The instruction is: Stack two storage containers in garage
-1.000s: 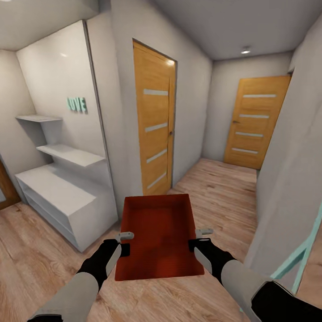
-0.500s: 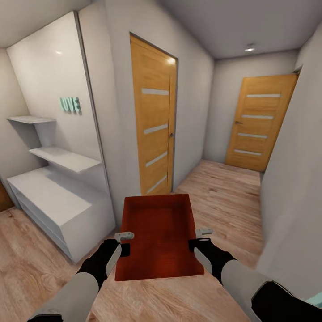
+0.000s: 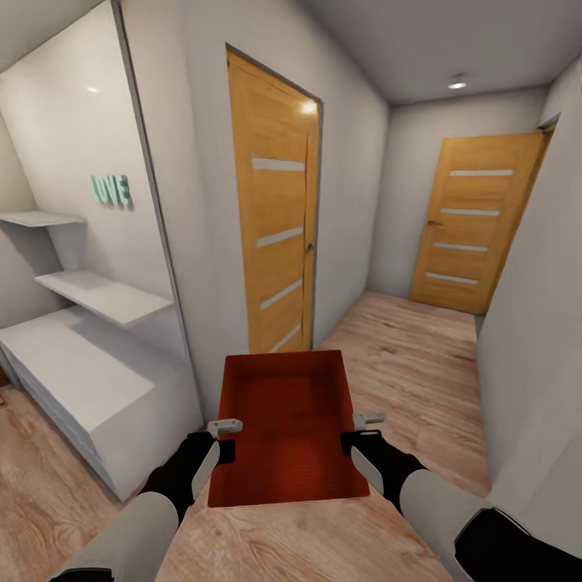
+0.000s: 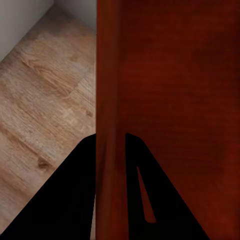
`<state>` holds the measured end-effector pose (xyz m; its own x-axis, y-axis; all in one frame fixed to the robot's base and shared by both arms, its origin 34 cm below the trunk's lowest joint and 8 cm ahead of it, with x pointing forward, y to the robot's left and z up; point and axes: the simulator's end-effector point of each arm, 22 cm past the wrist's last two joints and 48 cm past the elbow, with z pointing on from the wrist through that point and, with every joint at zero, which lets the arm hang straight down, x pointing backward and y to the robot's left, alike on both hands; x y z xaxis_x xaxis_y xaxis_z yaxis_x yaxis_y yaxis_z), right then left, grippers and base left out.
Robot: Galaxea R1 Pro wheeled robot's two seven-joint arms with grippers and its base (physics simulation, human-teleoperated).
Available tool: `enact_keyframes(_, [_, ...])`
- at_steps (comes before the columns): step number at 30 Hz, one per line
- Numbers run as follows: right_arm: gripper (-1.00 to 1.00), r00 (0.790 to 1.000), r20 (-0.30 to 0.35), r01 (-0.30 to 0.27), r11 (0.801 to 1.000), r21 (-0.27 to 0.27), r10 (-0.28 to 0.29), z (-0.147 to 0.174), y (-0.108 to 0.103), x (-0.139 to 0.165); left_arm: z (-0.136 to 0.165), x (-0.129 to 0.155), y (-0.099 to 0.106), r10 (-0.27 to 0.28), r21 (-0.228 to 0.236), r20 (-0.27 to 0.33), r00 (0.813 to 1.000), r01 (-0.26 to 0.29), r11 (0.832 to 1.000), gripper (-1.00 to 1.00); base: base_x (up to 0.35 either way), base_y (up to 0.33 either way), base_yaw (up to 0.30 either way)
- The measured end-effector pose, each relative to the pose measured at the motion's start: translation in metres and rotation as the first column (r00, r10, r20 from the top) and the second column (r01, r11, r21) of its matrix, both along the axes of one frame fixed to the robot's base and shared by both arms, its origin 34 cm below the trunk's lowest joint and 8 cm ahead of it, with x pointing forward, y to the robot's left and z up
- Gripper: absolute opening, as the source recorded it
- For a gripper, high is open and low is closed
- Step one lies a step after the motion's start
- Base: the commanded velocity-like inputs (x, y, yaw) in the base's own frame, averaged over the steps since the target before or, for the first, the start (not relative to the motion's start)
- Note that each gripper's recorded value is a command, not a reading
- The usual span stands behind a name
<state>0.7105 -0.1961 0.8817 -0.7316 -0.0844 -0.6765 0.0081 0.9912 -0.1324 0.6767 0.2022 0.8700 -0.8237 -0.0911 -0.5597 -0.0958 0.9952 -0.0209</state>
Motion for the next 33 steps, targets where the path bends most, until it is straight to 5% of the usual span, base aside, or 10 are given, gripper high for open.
enact_keyframes(33, [-1.0, 1.0, 0.0, 0.0, 1.0, 0.0, 0.0, -0.0003, 0.0001, -0.0002, -0.0002, -0.0001, 0.0001, 0.0, 0.0, -0.001, 1.0, 0.0, 1.0, -1.0, 0.323, 0.0, -0.213])
